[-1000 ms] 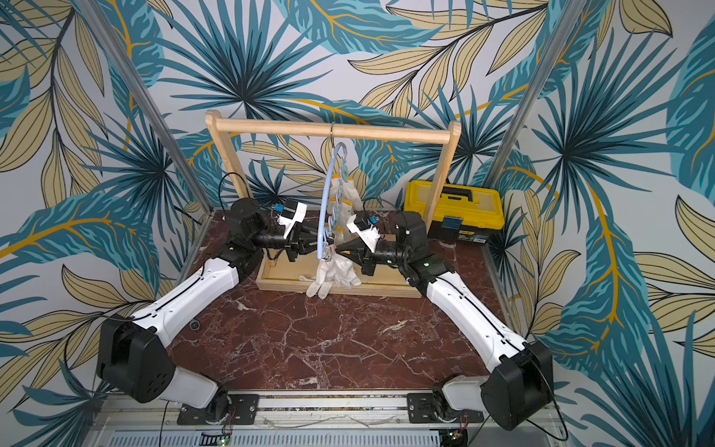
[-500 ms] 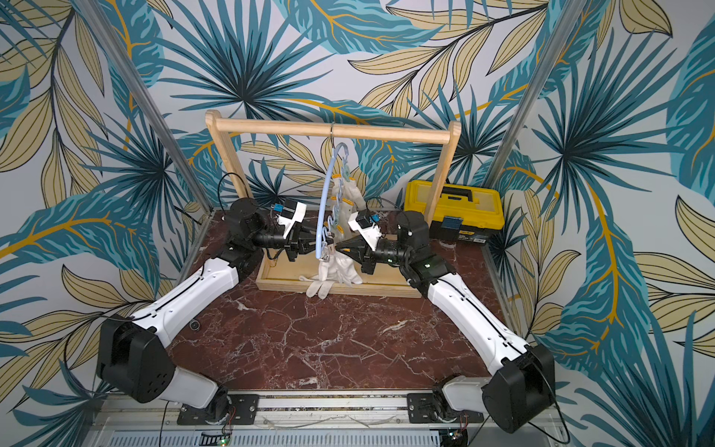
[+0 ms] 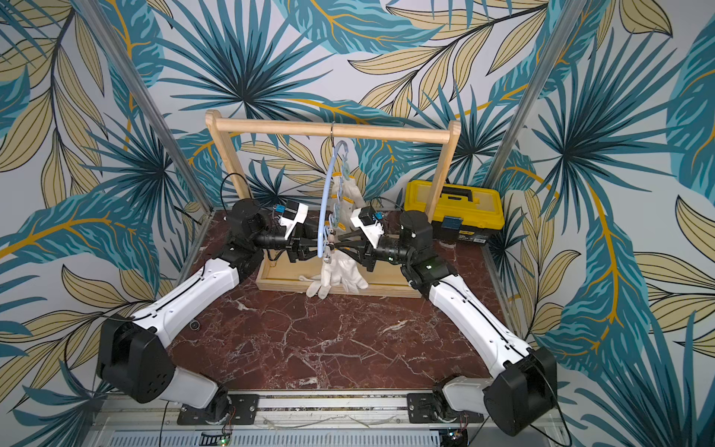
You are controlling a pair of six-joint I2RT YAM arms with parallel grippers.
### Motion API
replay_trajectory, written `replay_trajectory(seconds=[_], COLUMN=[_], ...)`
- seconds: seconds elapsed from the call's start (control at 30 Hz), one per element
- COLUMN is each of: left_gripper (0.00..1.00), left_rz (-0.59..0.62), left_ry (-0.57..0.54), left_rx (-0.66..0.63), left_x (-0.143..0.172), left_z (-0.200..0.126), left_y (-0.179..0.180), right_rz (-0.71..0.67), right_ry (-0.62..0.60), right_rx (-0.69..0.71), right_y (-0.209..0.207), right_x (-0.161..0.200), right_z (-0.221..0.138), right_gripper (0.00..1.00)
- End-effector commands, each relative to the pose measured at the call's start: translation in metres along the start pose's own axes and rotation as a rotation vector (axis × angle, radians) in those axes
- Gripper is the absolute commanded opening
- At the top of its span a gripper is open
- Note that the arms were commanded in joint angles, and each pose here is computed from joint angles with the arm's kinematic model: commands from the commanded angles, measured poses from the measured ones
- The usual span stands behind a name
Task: Clip the gloves onto a hanger to dry
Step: Clamp the glove onto the hanger.
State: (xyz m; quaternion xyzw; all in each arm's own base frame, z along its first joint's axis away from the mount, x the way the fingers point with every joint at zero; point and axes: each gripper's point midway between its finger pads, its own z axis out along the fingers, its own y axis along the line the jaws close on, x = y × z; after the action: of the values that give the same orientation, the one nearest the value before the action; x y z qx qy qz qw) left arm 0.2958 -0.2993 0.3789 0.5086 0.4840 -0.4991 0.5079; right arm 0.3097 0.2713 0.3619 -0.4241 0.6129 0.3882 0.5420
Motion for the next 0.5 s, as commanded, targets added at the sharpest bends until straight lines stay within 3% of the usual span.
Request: replay_trajectory(seconds=[0.0,0.13,0.47], left_gripper=[0.57,0.65,0.70], left_rz=[0.008,-0.012,-0.137], left_ry=[0.003,0.005,0.058], left_rx=[-0.075,-0.173,-0.516], left_x=[0.001,0.005,0.060], left_z=[-0.005,-0.016,-0.069], left_y=[0.000,0.007,0.010], right_rz=[0.009,0.059,0.193], right_ry=[0.014,0.072,0.185], right_rx=[0.041,0.136,0.284], right_y=[-0.002,-0.011,-0.001], right_x=[0.006,0.029,0.091], right_z=[-0.005,-0.013,-0.047], right_gripper=[0.36,0.46,0.53])
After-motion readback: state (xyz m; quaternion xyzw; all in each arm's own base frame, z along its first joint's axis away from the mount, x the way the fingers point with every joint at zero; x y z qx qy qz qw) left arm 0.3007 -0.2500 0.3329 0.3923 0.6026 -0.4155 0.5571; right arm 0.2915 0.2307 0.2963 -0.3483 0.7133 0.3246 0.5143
